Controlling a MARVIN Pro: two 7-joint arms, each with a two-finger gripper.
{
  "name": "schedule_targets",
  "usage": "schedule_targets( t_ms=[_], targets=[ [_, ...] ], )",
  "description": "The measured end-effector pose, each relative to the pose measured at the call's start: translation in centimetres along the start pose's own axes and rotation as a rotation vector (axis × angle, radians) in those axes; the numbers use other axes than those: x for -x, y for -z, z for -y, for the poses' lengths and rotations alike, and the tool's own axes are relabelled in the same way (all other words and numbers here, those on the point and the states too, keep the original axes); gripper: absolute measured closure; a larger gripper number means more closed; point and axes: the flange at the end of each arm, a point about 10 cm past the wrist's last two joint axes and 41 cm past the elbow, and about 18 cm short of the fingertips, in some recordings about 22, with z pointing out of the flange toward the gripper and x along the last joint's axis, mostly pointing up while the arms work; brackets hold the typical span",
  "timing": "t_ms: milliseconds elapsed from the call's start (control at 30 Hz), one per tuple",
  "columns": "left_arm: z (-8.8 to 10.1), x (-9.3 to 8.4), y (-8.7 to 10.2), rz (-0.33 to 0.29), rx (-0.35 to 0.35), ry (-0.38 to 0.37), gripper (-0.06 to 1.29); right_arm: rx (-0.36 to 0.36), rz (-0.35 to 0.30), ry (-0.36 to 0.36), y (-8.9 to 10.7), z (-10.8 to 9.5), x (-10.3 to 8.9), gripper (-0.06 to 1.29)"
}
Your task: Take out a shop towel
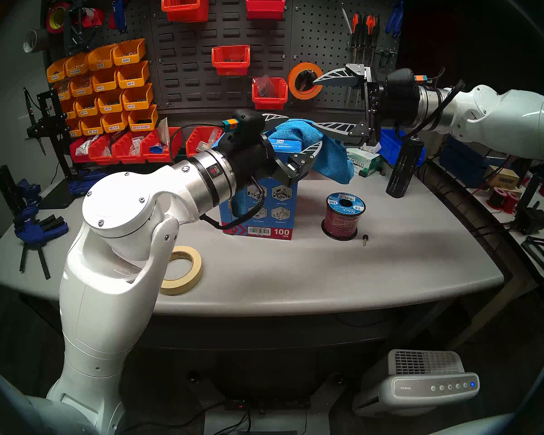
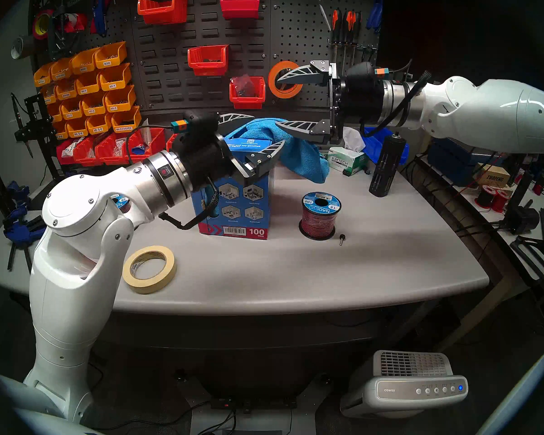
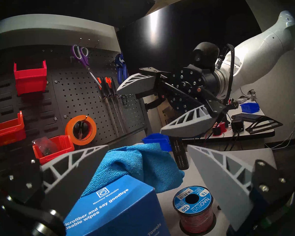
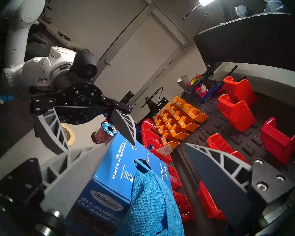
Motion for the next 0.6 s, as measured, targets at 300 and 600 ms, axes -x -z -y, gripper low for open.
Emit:
schedule_targets(
  t_ms=[300, 600],
  targets=[
    [1.3, -0.4, -0.2, 0.013, -0.07, -0.067, -0.03, 0.014, 0.01, -0.043, -0.5, 0.4, 2.5, 0.1],
    [3.9, 0.5, -1.0, 0.106, -0.166, -0.152, -0.03, 0.03, 0.005, -0.057, -0.9, 0.4, 3.7, 0.03]
  ],
)
